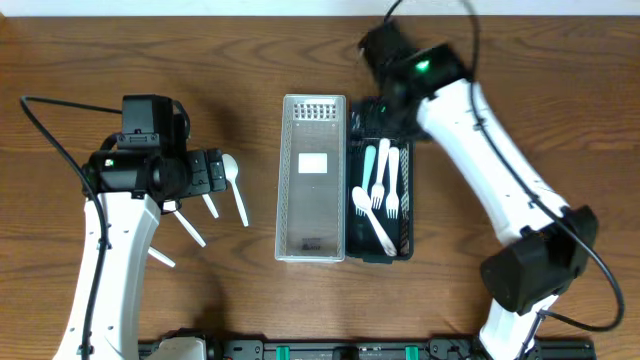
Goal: Pack container
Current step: 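Lower the fork into the black basket and open the right gripper, then raise the right arm away and move the left gripper toward the spoons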
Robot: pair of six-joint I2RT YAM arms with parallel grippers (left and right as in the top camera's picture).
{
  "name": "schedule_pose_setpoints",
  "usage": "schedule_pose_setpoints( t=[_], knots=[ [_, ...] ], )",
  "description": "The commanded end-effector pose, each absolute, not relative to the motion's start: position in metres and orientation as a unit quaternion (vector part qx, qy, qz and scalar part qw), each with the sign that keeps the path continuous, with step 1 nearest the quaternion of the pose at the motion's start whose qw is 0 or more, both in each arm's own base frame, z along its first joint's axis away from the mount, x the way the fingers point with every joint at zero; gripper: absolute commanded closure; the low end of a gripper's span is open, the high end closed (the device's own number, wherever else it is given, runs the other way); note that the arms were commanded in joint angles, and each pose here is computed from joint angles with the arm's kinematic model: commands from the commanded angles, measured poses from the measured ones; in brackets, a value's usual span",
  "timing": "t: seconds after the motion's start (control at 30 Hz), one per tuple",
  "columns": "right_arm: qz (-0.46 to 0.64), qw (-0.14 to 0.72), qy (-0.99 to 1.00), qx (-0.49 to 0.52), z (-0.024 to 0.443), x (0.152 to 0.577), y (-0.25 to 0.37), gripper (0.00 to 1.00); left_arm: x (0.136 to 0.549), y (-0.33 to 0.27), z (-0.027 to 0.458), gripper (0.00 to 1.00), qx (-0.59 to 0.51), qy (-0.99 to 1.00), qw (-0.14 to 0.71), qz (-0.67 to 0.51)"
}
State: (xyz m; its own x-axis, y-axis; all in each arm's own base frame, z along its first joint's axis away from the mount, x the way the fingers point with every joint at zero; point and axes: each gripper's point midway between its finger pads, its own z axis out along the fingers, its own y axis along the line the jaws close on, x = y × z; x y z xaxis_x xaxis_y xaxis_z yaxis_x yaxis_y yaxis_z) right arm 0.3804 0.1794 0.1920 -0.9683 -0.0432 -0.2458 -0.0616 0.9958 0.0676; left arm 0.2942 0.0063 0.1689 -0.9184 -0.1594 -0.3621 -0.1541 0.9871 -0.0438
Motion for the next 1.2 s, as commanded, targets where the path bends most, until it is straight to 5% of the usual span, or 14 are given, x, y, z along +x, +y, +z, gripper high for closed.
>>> schedule_pose_setpoints(
  t=[0.0,0.13,0.37,0.6,1.17],
  knots=[
    [0.011,0.194,0.978,-0.076,0.243,0.405,0.142,0.01,0.293,0.008,0.189,0.02,-0.078,0.973,0.216,-0.003],
    [-0.006,0.201,0.979,-0.040,0.257,0.417,0.086,0.01,0.286,0.018,0.197,0.02,-0.087,0.970,0.226,0.021],
    [-0.034,0.159,0.984,0.068,0.242,0.412,-0.014,0.01,0.241,0.091,0.206,0.02,-0.326,0.918,0.214,0.077],
    [-0.038,0.157,0.983,0.092,0.241,0.409,-0.048,0.01,0.204,0.144,0.181,0.02,-0.516,0.838,0.166,0.065],
    [-0.036,0.150,0.984,0.092,0.240,0.407,-0.047,0.01,0.221,0.162,0.028,0.02,-0.513,0.857,0.053,-0.010]
  ],
)
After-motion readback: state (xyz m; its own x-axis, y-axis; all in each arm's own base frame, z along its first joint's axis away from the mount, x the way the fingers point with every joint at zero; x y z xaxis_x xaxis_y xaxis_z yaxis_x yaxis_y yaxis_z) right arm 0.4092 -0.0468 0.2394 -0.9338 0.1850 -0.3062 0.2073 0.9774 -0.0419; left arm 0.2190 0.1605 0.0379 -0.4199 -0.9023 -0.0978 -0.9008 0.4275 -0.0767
